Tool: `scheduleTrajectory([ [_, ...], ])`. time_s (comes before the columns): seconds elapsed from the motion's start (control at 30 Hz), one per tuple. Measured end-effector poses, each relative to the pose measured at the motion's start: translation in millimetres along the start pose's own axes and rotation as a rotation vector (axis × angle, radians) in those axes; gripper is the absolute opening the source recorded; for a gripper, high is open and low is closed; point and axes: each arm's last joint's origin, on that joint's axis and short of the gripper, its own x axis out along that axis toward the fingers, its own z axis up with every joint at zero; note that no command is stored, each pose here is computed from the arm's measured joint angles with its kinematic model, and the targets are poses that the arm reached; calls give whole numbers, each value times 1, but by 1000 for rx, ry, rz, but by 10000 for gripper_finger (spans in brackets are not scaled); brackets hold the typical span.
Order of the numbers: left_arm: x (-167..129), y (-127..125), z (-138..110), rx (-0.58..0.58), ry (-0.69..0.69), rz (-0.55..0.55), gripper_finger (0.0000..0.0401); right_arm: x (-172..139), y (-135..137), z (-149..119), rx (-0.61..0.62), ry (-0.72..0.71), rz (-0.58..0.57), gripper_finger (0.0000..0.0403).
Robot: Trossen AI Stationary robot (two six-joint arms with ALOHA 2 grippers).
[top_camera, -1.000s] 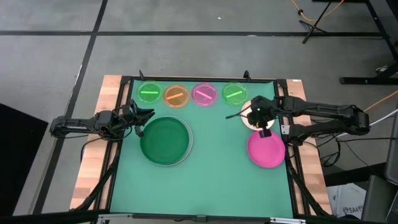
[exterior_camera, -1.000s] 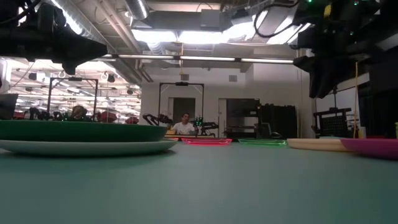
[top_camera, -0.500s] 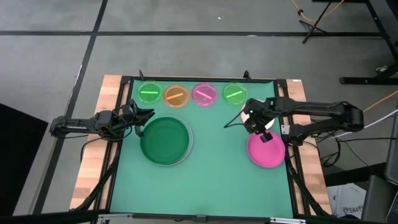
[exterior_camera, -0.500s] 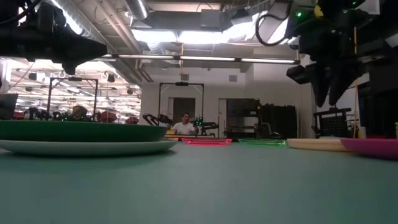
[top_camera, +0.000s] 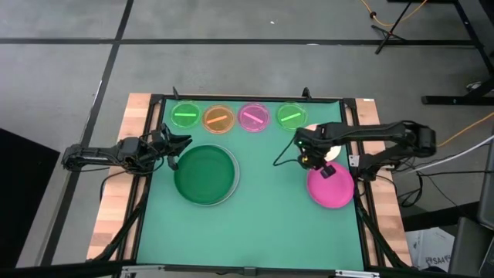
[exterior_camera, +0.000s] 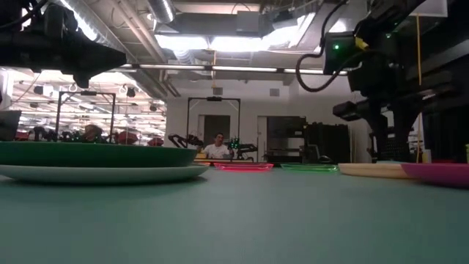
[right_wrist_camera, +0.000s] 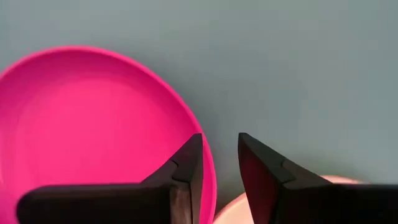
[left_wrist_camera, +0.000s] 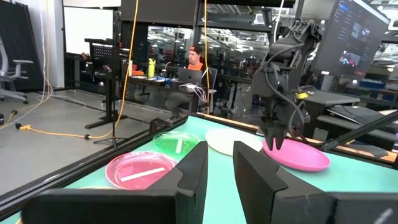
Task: Stack plastic plates
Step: Stack the pink plate on top of the the green plate
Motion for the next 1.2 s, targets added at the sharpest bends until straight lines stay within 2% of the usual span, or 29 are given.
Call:
scheduleTrajectory([
  [0.2,0,0,0,0,0,0,70,1,-1,0,-133,4,5,89],
  [0.37,0,0,0,0,0,0,70,1,0,-1,-185,12,17,89],
  [0.83,0,0,0,0,0,0,70,3,0,-2,-229,53,16,89],
  [1.2,0,0,0,1,1,0,70,23,-7,-3,-235,107,99,89],
])
